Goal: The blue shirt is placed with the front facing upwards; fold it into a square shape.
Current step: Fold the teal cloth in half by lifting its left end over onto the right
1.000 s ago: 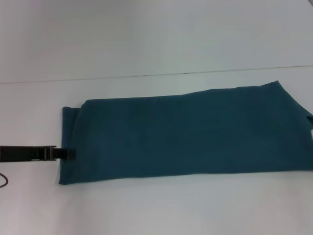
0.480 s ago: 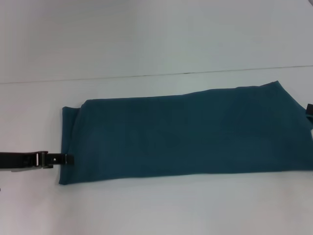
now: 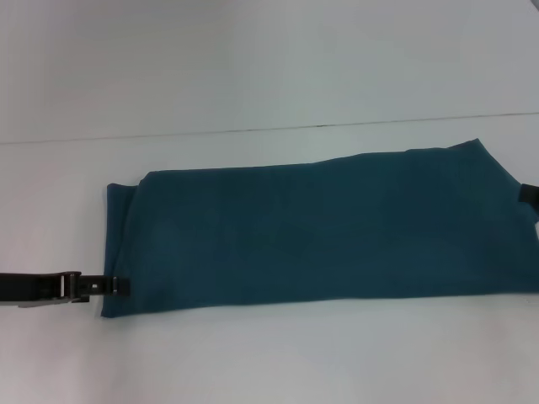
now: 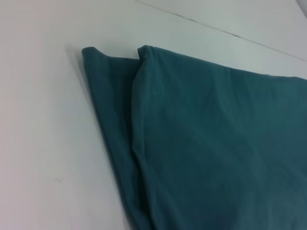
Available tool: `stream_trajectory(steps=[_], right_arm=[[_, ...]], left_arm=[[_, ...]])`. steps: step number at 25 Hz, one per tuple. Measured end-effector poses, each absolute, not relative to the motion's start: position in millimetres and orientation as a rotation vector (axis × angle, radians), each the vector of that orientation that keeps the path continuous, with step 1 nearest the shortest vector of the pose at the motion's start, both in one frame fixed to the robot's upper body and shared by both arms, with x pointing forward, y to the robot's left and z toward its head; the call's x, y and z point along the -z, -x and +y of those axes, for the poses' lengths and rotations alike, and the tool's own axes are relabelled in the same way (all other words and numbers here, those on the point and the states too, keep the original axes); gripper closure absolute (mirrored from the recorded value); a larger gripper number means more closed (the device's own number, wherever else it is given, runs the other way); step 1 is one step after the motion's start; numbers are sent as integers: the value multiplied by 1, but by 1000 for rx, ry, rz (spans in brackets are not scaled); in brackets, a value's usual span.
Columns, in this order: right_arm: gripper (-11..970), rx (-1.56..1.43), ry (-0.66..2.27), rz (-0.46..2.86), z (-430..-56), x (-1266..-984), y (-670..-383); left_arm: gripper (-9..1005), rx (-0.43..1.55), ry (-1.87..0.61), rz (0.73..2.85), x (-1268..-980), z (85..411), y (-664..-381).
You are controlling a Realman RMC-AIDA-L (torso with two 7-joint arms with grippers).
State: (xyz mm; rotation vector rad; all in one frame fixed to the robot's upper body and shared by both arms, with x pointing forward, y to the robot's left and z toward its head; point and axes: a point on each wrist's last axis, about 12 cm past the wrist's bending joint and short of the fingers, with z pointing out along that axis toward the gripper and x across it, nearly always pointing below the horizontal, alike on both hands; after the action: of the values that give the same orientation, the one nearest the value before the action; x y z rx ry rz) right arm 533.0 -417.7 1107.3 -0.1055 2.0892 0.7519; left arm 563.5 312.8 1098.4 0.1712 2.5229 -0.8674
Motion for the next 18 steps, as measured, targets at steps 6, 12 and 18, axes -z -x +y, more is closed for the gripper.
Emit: stream_trajectory(steps=[6,12,18], right_arm=[[39,-747,93,2097,-420,-1104,-529],[40,-710,35,2104,-421,-1097,-531],[40,-705,36,2105,-420,-1096,-532]], left_arm=[[101,872,-175,2526,-1100,315,-562],[104,874,-176,2529,-1101,314,-563],[105,863,-121,2570,-1097,317,-561]])
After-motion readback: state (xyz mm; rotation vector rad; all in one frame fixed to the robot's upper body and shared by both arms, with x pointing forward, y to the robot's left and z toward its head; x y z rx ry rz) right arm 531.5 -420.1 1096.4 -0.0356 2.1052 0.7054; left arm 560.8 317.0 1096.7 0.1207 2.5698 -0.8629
